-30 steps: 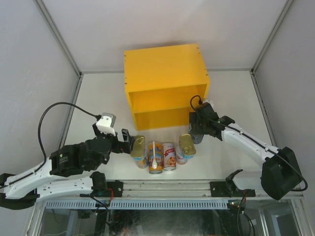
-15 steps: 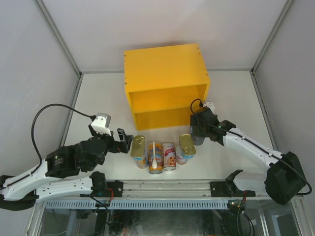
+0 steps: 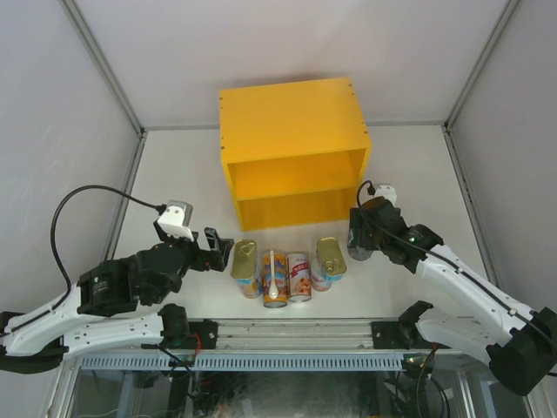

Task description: Place and organize the canned foods onto the counter

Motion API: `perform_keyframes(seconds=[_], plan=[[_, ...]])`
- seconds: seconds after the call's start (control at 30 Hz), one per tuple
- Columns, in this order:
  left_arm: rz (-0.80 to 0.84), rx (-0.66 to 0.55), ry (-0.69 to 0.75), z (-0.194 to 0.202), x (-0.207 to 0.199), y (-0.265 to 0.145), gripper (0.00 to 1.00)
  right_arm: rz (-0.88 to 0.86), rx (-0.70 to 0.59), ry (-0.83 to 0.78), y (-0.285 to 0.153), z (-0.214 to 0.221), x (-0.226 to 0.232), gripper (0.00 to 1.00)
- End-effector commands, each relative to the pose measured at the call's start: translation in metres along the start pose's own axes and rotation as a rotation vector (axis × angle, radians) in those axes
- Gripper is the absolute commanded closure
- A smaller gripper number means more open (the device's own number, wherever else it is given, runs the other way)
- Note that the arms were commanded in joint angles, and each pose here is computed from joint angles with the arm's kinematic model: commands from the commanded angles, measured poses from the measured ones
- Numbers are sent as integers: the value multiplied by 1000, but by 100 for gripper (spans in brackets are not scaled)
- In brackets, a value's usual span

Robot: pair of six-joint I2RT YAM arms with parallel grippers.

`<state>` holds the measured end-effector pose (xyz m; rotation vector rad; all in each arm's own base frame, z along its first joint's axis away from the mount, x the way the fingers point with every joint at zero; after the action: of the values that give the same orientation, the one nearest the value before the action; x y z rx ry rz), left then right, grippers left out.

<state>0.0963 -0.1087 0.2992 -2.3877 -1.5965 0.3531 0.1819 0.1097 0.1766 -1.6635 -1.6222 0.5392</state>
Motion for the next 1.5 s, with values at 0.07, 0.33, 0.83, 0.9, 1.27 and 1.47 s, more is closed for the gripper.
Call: perform_keyframes(seconds=[0.07, 0.33, 0.83, 0.9, 1.27, 1.47], plan=[[-6, -54, -9, -13, 1, -2, 1, -84, -170, 71, -45, -45, 11, 100], [-7, -68, -5, -17, 2, -3, 1, -151, -264, 79, -100, -84, 18, 100], [-2, -74, -4, -19, 3, -5, 1, -251, -418, 32, -202, -174, 44, 100], [-1, -74, -4, -19, 3, -5, 1, -263, -441, 28, -211, -185, 49, 100], [-12, -85, -4, -16, 9, -7, 1, -309, -530, 11, -232, -233, 84, 100], [-17, -92, -10, -14, 13, -9, 0, -314, -563, 0, -230, -253, 100, 100]])
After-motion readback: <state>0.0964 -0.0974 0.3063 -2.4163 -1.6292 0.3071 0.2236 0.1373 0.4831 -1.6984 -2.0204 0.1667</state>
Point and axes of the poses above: each gripper's point midway between its finger pads, its own y axis out along the fingers, its own x axis along the line the jaws close on, z = x × y, the point moved 7 cm from there along -y, back along the fingers, and after that the axes turned 11 degrees about y, right-handed, at the moved point
